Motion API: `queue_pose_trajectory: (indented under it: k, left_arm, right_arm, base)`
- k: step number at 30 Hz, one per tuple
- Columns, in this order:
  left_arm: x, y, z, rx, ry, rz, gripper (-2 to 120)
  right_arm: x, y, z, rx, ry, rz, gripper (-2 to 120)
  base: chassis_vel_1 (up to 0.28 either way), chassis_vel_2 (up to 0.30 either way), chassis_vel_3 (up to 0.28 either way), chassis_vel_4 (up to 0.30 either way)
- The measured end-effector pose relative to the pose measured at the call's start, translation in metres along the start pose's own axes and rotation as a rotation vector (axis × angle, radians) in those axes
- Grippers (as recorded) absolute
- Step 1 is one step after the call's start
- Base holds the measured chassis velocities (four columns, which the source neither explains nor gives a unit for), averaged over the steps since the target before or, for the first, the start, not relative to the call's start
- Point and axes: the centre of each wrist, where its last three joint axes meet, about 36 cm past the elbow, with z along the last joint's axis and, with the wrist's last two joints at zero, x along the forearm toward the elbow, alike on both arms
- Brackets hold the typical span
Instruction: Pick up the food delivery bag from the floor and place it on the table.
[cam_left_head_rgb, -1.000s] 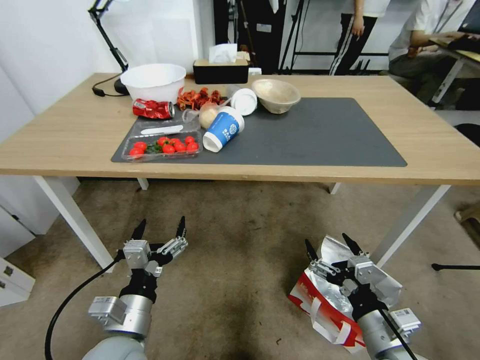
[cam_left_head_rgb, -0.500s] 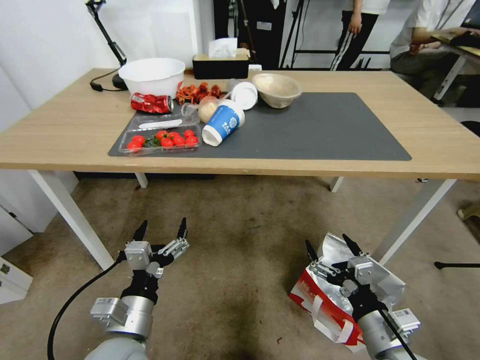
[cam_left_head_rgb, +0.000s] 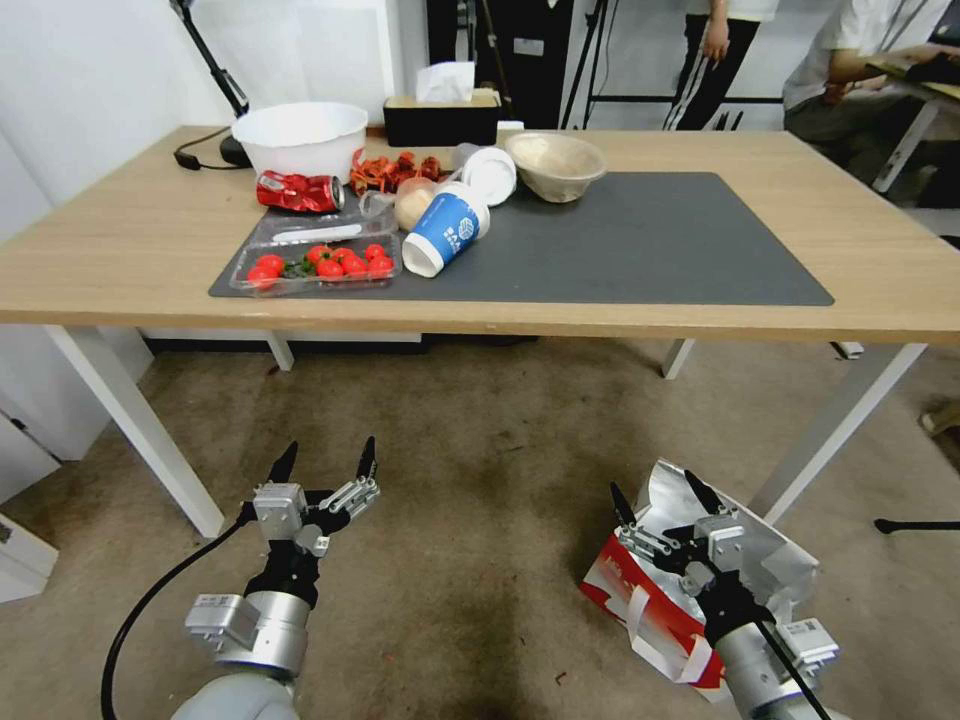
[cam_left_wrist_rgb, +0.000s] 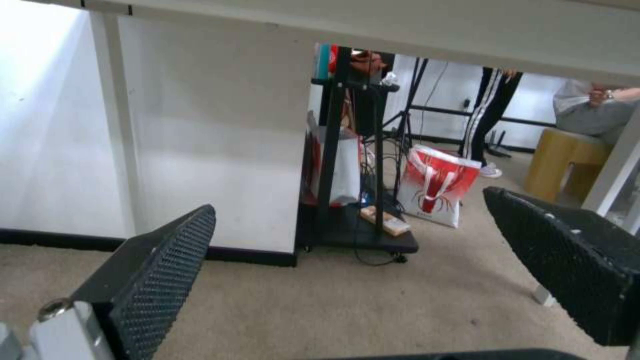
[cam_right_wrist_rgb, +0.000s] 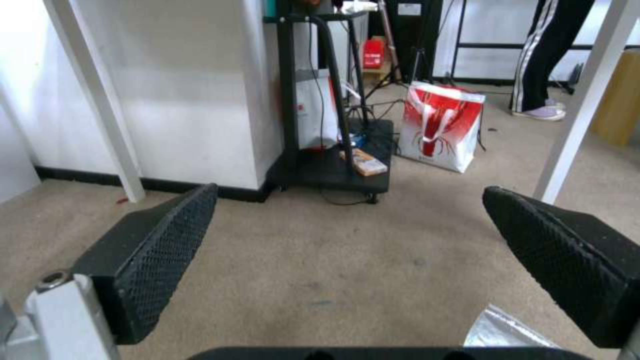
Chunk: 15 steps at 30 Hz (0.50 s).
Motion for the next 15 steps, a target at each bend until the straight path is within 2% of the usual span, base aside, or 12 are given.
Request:
queue_pose_trajectory:
  k: [15]
  left_arm:
    - [-0.0014,0.0025,0.0000,-0.004,-0.004,-0.002,100]
  right_arm:
    - [-0.0001,0.0014,0.0027,-0.001,0.006,-0.001,100]
  base:
    - [0.000,0.000,0.000,0.000]
